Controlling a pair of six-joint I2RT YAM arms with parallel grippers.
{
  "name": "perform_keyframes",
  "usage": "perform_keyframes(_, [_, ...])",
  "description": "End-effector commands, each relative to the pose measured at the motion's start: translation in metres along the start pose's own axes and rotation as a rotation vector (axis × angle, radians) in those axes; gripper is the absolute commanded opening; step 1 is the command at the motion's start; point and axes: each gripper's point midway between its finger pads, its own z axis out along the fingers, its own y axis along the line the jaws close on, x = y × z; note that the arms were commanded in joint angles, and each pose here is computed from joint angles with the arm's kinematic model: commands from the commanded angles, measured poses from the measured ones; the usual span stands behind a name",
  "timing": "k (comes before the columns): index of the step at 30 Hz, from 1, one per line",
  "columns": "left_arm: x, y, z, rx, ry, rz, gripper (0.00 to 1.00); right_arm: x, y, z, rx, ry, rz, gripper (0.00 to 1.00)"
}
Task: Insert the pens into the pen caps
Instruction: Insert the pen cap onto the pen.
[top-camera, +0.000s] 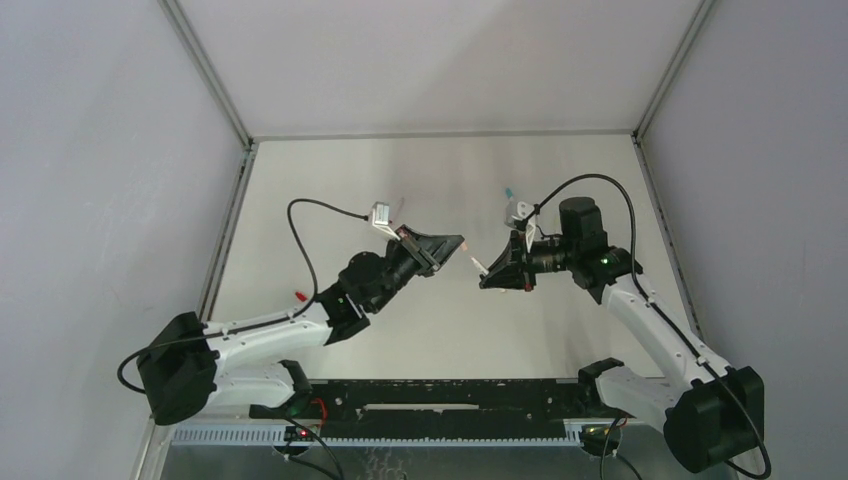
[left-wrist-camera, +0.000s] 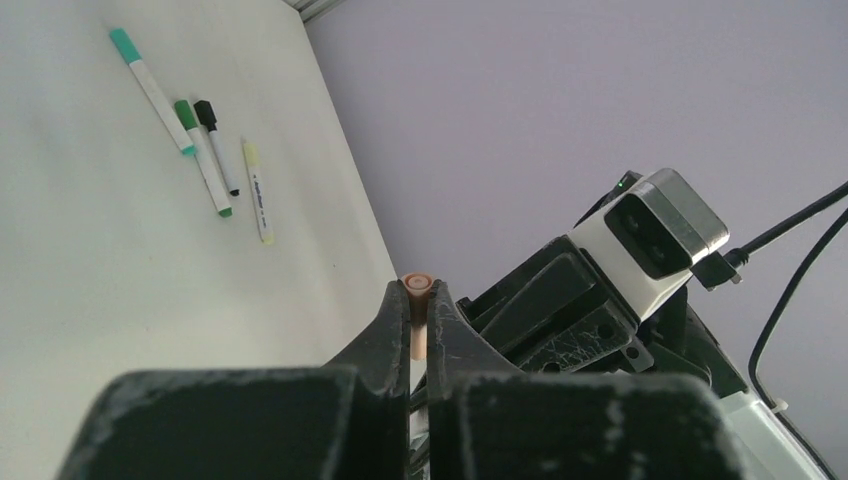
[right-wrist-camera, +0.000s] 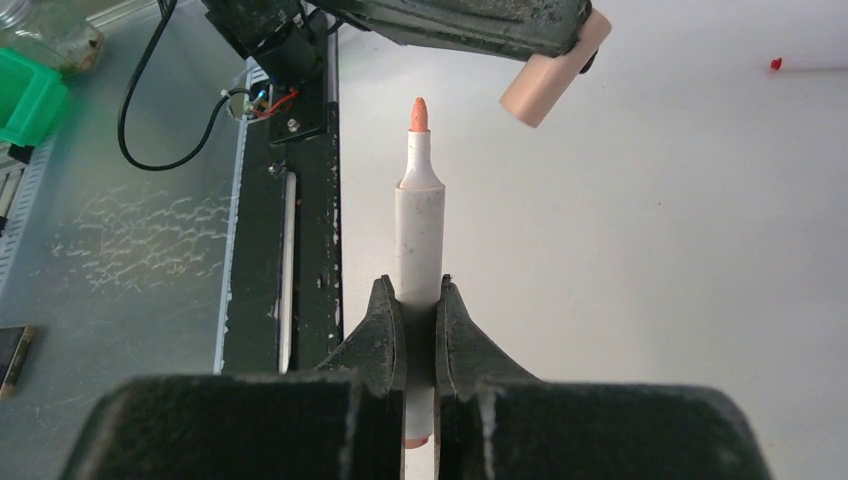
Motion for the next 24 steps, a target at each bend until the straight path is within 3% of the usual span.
perform_keyframes(1, [-0.016, -0.038, 0.009, 0.096, -0.065, -0.017, 0.00, 0.000, -0.009, 0.006, 0.033, 0.000, 0.028, 0.00])
perform_keyframes(24, [-0.015, -0.039, 0.003, 0.106, -0.083, 0.010, 0.00, 0.002, -0.019, 0.008, 0.080, 0.007, 0.070, 0.00])
